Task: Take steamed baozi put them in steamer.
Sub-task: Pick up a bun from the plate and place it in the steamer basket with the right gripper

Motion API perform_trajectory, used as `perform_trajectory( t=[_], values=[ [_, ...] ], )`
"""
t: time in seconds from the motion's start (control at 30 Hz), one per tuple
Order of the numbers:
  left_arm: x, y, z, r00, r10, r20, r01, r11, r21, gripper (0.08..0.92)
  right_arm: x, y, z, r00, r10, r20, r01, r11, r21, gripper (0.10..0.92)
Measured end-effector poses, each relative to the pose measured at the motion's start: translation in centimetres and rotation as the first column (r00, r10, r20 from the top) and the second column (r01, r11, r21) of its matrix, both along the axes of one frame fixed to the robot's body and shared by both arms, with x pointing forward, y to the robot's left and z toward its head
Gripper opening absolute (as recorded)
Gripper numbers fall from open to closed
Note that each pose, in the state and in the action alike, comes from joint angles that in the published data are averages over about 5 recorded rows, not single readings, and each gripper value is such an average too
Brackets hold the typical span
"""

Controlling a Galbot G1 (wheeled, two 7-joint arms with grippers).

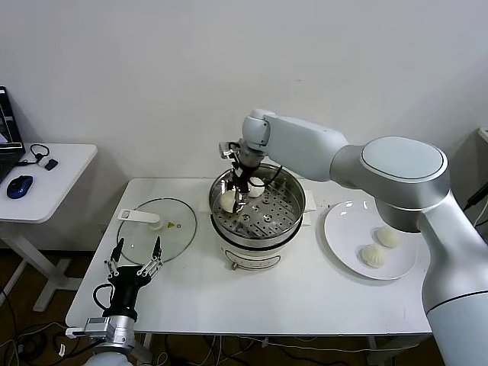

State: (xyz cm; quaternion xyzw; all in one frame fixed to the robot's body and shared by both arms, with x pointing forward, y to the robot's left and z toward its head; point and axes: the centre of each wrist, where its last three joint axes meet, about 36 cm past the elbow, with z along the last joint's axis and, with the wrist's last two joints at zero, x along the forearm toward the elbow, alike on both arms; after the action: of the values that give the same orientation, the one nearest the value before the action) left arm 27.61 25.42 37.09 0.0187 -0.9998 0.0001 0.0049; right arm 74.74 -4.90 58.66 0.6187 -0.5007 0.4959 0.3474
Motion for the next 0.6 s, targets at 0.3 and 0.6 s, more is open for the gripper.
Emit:
perform_trajectory(
  t=[0.3, 0.6],
  values=[
    [-0.01, 0.04, -0.19, 1.0000, 0.001, -0.005, -0.001, 1.000, -0.003, 0.823, -0.02, -0.06, -0.42, 1.000, 0.007, -0.002, -0.007, 1.000, -0.011, 0.765],
    [-0.02, 0.00, -0.26, 1.0000, 0.000, -0.007, 0.000, 1.000, -0.004, 0.823, -0.24, -0.38, -0.34, 1.000, 0.008, -0.005, -0.008, 1.000, -0.001, 0.822]
  ],
)
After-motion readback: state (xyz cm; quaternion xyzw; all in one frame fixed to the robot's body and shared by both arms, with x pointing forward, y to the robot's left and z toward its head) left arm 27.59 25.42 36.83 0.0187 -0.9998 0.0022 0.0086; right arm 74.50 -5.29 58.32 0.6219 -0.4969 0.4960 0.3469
